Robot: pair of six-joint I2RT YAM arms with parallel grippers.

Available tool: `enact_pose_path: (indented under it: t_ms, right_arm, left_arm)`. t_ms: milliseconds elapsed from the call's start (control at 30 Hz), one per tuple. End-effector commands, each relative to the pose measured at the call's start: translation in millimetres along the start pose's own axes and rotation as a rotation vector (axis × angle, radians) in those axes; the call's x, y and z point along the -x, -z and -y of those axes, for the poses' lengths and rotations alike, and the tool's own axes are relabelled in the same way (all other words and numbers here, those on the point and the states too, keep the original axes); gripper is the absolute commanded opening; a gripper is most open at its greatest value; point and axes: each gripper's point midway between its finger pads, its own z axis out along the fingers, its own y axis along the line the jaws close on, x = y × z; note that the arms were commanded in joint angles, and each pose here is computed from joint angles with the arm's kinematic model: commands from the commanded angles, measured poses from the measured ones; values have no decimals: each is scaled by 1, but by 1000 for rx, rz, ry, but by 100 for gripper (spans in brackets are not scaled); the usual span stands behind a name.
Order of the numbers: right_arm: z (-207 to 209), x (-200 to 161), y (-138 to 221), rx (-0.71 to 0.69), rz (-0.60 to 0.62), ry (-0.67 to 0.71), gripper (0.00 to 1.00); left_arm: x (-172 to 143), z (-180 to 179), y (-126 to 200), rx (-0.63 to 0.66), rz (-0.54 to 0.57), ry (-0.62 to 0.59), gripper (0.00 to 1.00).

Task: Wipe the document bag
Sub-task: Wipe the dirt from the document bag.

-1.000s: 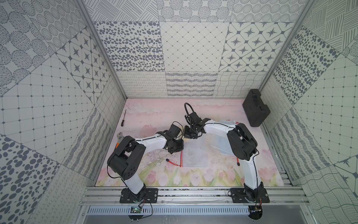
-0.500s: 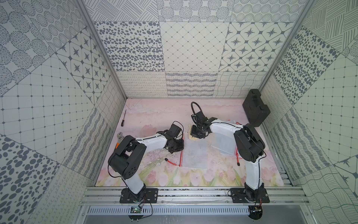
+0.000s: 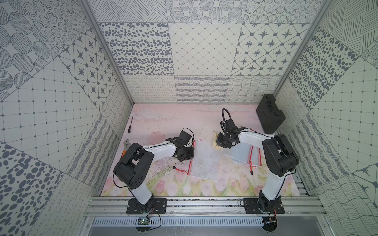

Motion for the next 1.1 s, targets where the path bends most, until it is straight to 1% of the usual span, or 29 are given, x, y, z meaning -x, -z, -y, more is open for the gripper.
enact_pose_path:
  t_ms: [0,100,200,233,300,367,400,500,633,700,733,800,867,1067]
  right_arm:
    - [13,-30,-15,-106,-57,51,0]
    - [-32,-53,-31,-68,-85,132,0]
    - [-83,-84,-54,-20,-145,216,0]
    - [-97,-94,-60,-7,-161,234,0]
    - [-111,-104,-69,24,-182,235,0]
    - [-107,-106,-71,46,-195,202,0]
    - [-97,-102,-69,39,-187,182,0]
    - [-48,-85,-56,-26,-156,125,0]
    - [30,-62,-23,-113,-98,23,0]
    - [53,-60,-13,-143,-87,0,0]
    - [56,-61,-9,-152,-83,4,0]
    - [50,-67,-8,-144,-92,19,0]
    - [32,-76,-14,-123,-98,45,0]
    - [-59,-120,-48,-25,-171,181,0]
  left_arm:
    - [-10,-15,-3,75,-40,12,0]
    - [-10,-15,-5,74,-43,16,0]
    - [-9,-13,-5,69,-45,19,0]
    - [-11,-14,-5,73,-49,19,0]
    - [-10,-15,-5,78,-46,18,0]
    - [-11,-15,-4,80,-47,15,0]
    - [-10,-15,-3,82,-47,14,0]
    - [-10,-17,-3,90,-41,12,0]
    - [-10,-18,-4,92,-40,19,0]
    - [-10,-17,-5,86,-39,21,0]
    - [-9,-17,-6,86,-38,23,0]
    - [-8,-16,-6,85,-37,26,0]
    - [-7,-16,-7,85,-35,34,0]
    - [-6,-15,-8,89,-38,42,0]
